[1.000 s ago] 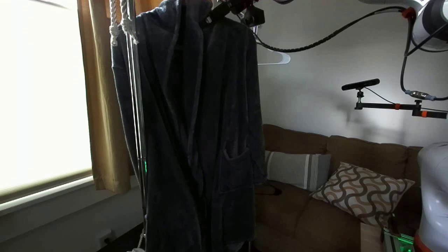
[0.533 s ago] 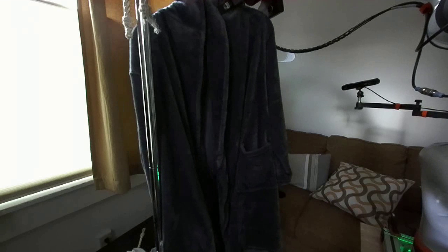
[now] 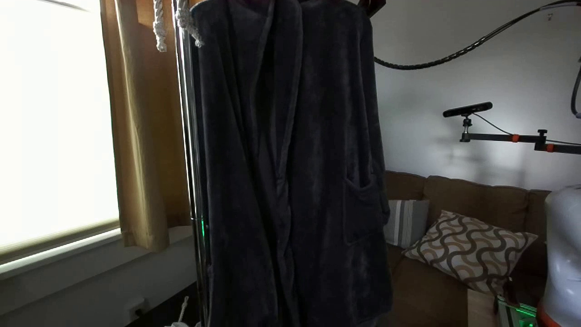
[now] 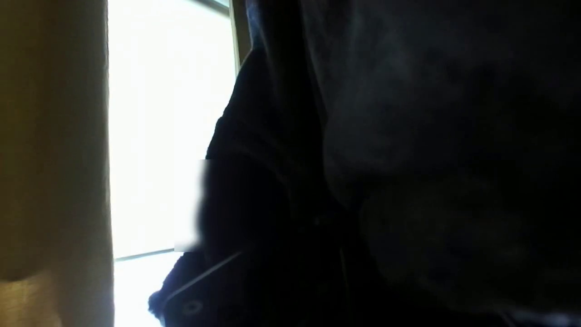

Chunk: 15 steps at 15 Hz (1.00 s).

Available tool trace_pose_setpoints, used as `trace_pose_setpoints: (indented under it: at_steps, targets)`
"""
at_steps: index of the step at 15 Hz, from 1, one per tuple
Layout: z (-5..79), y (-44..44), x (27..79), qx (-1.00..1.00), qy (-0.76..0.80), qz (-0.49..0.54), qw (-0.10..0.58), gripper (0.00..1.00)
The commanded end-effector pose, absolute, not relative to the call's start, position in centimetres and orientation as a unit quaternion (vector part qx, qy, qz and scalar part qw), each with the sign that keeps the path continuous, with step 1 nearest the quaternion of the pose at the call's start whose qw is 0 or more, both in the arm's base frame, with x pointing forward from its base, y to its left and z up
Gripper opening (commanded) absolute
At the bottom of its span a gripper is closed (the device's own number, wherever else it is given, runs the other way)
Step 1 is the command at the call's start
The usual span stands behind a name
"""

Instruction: Remove the robe hanged on the left side of the top hanging rail and hang it on the right side of the top hanging rail of the clothes hanging rack

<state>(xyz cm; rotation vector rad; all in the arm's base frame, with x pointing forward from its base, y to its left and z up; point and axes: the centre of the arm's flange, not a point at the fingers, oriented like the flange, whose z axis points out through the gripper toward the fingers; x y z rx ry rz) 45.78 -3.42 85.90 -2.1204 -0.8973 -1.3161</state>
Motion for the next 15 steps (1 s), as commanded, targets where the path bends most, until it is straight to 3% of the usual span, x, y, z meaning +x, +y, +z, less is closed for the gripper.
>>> trace_pose_setpoints:
  at_steps: [1, 9, 15]
  targets:
    - [86.5, -3.7, 40.4, -0.749, -0.28, -0.54, 0.261, 0.02]
    - [80.9, -8.3, 27.7, -0.825, -0.17, -0.493, 0.219, 0.02]
    - [73.5, -10.6, 23.1, -0.89, -0.048, -0.429, 0.143, 0.02]
